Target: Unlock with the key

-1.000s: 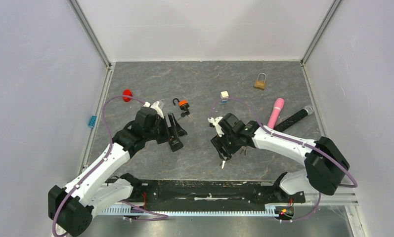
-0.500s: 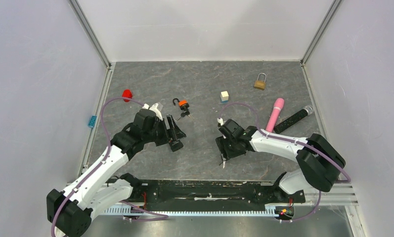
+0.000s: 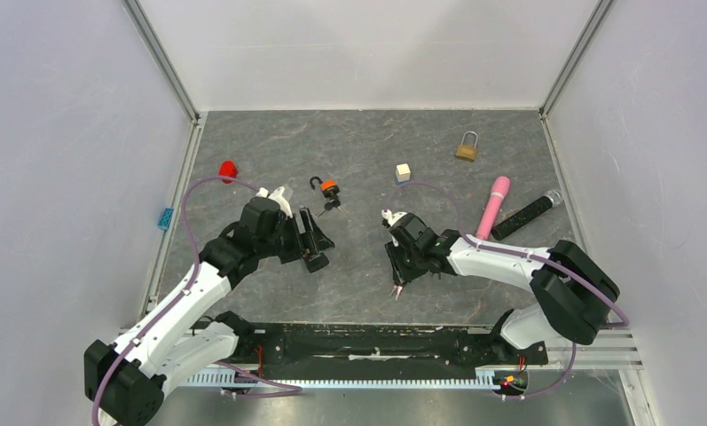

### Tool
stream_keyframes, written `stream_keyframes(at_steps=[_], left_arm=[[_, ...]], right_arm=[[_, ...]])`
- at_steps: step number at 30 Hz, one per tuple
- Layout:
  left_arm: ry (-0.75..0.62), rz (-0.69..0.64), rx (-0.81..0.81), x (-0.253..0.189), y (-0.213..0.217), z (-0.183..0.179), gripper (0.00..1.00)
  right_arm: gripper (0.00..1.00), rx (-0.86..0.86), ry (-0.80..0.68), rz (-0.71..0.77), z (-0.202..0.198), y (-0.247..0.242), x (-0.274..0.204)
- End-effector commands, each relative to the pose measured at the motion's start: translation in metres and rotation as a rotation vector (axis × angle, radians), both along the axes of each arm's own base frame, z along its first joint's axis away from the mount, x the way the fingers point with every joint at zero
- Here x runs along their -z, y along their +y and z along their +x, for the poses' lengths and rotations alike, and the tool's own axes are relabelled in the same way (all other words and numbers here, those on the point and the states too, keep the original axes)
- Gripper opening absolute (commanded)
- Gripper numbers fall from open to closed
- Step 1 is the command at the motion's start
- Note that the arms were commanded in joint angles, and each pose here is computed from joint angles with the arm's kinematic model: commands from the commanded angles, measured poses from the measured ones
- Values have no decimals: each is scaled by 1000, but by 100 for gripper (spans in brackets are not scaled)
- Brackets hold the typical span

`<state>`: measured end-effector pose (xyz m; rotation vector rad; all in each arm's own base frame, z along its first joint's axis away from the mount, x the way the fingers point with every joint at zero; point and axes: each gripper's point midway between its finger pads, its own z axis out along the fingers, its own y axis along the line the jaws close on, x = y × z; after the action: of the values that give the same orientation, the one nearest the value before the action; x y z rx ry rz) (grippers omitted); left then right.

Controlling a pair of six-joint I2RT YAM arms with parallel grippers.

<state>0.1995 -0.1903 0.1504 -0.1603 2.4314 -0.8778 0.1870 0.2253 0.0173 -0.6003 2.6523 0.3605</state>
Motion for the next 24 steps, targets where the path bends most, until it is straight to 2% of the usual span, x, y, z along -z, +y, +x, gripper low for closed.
stream_keyframes(at_steps=[1,4,10,17,20,22,24], left_arm=[[-52,-55,40,-14,-10,3,80],[-65,-78,53,-19,-14,3,80],[-93,-155,70,-31,-27,9,80],[-71,-211,80,-29,-40,17,80],[-62,-229,80,-29,-44,18,80],[-58,-225,79,-27,-43,18,80],[-59,-219,76,-26,-42,18,80]], right_arm=[[0,-78,-154,60,24,17,-28],[0,-122,-211,101,29,23,-41],[0,-247,-366,318,34,57,-85],[0,-247,-413,364,43,65,-98],[0,-228,-380,314,42,56,-88],[10,-207,-325,233,38,44,-74],[23,-198,-261,144,33,32,-62]])
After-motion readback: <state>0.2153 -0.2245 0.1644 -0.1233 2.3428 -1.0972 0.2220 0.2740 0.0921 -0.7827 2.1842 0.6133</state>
